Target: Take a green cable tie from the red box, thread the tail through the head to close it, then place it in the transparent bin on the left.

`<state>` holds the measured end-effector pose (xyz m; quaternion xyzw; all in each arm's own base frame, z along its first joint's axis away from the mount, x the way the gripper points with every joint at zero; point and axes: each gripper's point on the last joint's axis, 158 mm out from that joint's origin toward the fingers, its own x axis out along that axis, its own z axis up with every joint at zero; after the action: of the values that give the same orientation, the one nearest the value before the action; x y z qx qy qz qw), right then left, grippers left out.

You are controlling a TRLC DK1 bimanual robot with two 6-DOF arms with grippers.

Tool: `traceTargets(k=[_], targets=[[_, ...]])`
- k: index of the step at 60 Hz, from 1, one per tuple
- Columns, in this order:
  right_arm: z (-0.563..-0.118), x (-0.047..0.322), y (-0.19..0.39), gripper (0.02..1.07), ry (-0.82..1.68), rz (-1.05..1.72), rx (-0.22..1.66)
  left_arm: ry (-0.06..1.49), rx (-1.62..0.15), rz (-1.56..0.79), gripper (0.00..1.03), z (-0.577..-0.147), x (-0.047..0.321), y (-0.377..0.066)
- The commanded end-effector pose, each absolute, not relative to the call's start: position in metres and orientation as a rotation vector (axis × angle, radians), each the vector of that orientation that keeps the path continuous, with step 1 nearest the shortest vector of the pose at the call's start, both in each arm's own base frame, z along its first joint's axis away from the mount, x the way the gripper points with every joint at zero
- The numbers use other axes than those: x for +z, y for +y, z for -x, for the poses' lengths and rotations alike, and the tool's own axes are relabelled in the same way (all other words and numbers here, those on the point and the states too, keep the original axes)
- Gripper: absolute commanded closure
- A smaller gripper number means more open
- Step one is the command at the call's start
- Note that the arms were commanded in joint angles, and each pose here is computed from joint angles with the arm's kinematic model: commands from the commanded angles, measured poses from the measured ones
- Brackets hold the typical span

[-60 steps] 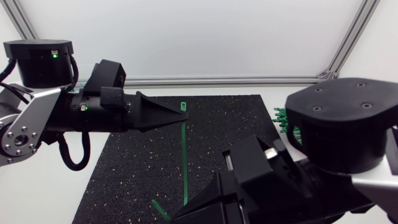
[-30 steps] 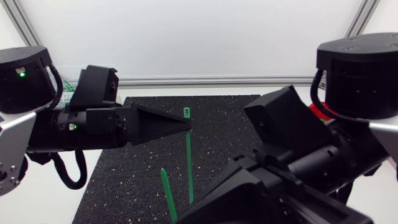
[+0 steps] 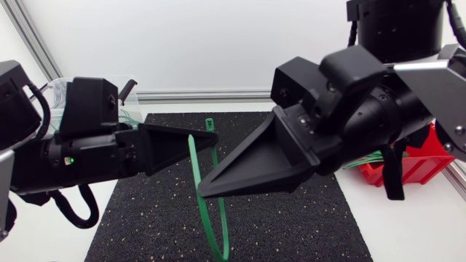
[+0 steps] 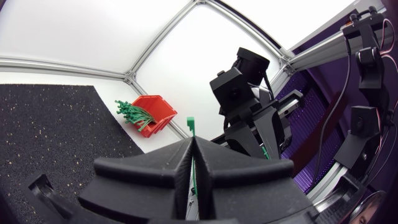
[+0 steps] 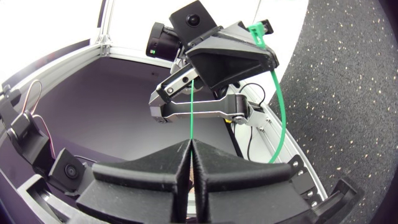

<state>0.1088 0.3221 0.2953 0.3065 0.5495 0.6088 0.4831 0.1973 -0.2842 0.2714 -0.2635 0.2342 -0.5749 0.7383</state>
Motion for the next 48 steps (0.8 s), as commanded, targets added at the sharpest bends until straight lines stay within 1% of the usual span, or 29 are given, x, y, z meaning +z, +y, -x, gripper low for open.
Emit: traceTargets(k=[1,6,16,26,30,34,40,48], targets=[[-0.111,0.305,0.323,1.01,1.42,-0.81,1.441,0.478,-1.276,0.544,0.99,-0.194,0.268,-0.285],[-0.109,0.311,0.321,1.01,1.462,-0.817,1.426,0.469,-1.281,0.532,0.99,-0.194,0.266,-0.287],[-0.106,0.322,0.318,1.01,1.465,-0.812,1.442,0.451,-1.28,0.518,0.99,-0.192,0.261,-0.289],[-0.106,0.327,0.317,1.01,1.48,-0.814,1.438,0.467,-1.269,0.512,0.99,-0.189,0.251,-0.29],[-0.103,0.328,0.315,1.01,1.482,-0.816,1.434,0.453,-1.277,0.511,0.99,-0.18,0.254,-0.292],[-0.101,0.323,0.312,1.01,1.52,-0.832,1.386,0.414,-1.27,0.512,0.99,-0.174,0.264,-0.293],[-0.101,0.32,0.311,1.01,1.535,-0.837,1.365,0.382,-1.283,0.512,0.99,-0.163,0.277,-0.295],[-0.097,0.325,0.308,1.01,1.522,-0.836,1.37,0.346,-1.272,0.487,0.99,-0.157,0.278,-0.297]])
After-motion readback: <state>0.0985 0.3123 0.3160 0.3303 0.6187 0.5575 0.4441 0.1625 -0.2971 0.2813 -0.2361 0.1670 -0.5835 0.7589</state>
